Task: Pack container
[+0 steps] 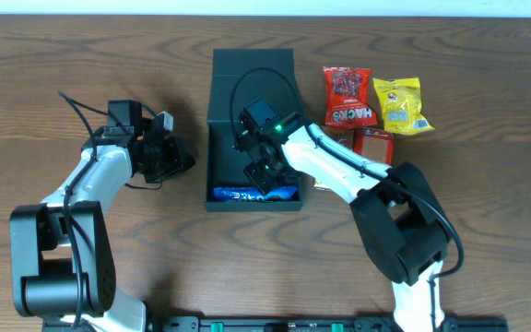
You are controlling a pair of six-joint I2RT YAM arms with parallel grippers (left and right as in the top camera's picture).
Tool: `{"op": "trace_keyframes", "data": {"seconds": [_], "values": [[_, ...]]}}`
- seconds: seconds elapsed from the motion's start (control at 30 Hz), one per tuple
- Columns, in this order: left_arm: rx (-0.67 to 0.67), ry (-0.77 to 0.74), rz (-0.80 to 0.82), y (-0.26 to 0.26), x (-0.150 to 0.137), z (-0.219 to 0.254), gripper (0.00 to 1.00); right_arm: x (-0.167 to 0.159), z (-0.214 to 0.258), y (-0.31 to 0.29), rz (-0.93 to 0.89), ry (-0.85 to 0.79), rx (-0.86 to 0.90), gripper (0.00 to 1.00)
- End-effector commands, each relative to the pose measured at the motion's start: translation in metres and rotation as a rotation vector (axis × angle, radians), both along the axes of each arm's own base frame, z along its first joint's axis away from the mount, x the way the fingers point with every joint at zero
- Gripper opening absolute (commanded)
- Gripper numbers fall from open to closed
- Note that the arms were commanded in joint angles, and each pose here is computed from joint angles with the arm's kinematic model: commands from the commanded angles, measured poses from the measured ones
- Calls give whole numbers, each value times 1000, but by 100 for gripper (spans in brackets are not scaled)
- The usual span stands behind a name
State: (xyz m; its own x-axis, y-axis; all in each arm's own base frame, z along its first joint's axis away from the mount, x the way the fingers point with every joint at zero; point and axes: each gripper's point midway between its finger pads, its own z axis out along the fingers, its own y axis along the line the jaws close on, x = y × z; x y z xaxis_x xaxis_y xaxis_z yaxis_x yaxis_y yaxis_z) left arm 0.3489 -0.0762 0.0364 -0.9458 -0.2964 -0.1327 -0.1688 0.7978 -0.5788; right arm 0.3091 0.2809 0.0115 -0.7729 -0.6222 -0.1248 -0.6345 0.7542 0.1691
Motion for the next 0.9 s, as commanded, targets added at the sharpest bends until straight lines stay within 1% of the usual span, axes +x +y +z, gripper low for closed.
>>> {"op": "trace_keyframes", "data": {"seconds": [0.0, 0.1, 0.2, 0.33, 0.43, 0.5, 0.57, 0.63, 0.67, 0.73, 0.8, 0.83, 0.87], "values": [[-7, 3, 0, -1, -1, -1, 6, -6, -7, 3, -5, 37, 11, 1], [-7, 1, 0, -1, -1, -1, 6, -1, -4, 6, -4, 20, 25, 1], [-8, -2, 3, -1, 0, 0, 6, 11, 8, 14, -6, -21, 47, 1], [-10, -11, 14, -1, 4, 1, 6, 58, 84, 19, -47, -189, 83, 1], [-8, -23, 20, 0, 7, 1, 6, 110, 159, -9, -128, -416, 53, 2], [-8, -19, 41, 1, 9, 2, 6, 151, 200, -44, -193, -547, 73, 2], [-9, -18, 43, 1, 9, 2, 6, 174, 204, -73, -268, -578, 73, 5], [-9, -18, 43, 1, 9, 2, 6, 195, 189, -107, -352, -571, 51, 13], [-9, -18, 43, 1, 9, 1, 6, 201, 183, -117, -372, -564, 42, 17], [-9, -19, 43, 1, 9, 2, 6, 215, 152, -144, -447, -518, 11, 33], [-9, -18, 43, 1, 9, 1, 6, 221, 125, -154, -464, -477, -16, 44], [-9, -17, 45, 1, 9, 1, 6, 224, 111, -158, -469, -458, -29, 52], [-10, -16, 46, 1, 9, 1, 6, 227, 96, -161, -474, -443, -45, 56]]}}
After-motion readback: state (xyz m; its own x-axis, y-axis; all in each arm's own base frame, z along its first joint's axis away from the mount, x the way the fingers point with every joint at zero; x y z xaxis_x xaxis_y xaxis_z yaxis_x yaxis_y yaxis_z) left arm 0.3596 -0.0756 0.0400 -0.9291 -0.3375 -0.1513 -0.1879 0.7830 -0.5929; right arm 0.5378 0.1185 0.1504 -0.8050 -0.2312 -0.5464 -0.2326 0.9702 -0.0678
